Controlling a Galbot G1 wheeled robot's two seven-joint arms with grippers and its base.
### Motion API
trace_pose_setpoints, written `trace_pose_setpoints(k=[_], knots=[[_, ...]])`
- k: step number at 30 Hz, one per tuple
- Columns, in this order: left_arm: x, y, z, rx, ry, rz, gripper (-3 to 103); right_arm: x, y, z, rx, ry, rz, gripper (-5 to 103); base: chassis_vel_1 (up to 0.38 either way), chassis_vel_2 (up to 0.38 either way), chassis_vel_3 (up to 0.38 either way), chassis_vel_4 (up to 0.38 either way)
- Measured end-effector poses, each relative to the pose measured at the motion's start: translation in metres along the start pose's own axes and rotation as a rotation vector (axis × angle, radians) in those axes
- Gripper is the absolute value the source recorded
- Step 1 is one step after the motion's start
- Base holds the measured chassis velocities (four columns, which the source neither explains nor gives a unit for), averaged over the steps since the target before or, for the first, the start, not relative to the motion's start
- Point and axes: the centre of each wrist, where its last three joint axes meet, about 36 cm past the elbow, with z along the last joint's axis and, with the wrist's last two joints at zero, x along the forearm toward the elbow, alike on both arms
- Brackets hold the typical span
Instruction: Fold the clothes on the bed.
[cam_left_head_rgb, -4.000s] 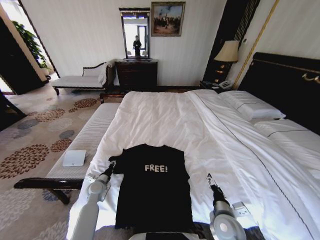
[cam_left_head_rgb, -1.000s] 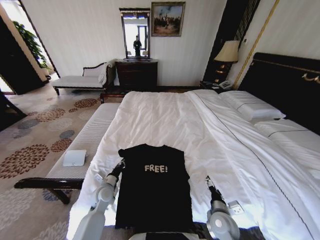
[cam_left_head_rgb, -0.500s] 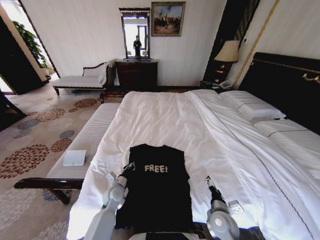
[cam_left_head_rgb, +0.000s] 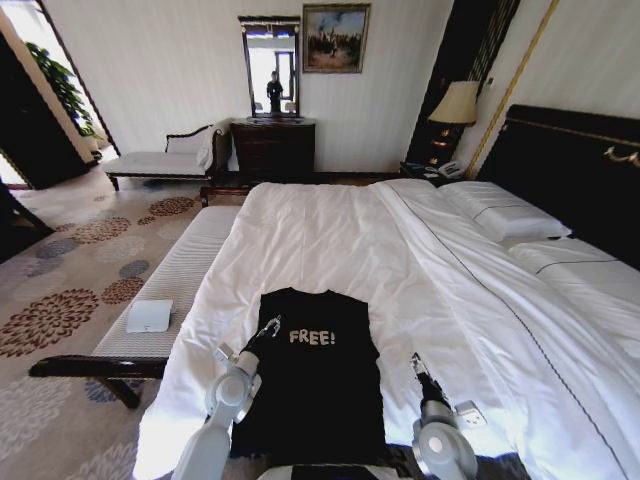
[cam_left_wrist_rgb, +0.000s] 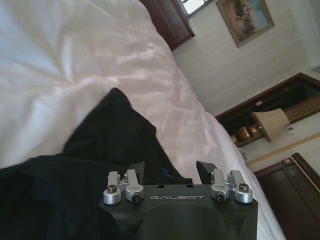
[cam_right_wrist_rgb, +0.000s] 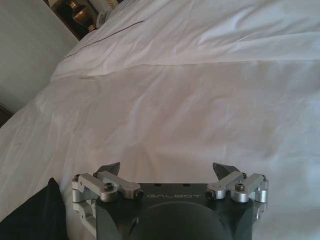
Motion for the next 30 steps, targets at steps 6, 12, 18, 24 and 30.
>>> trace_pose_setpoints(k=[6,12,18,24,30], knots=[[0.011,0.019,-0.007,-0.015,0.005,-0.065,89,0.000,-0.001,0.000,0.002,0.000,0.001,100,0.000,0.000,0.000,0.000],[0.036,0.024,0.007,-0.011,0.036,-0.085,100,0.000,0.000,0.000,0.002,0.000,0.001,100,0.000,0.000,0.000,0.000],[0.038,0.023,0.015,0.042,0.032,-0.094,100,-0.001,-0.001,-0.001,0.004,0.001,0.001,100,0.000,0.000,0.000,0.000],[0.030,0.018,0.013,0.065,0.026,-0.094,100,0.000,-0.001,-0.002,0.004,0.000,0.000,100,0.000,0.000,0.000,0.000],[0.023,0.018,0.014,0.084,0.026,-0.104,100,0.000,-0.003,-0.003,0.008,-0.003,0.003,100,0.000,0.000,0.000,0.000]])
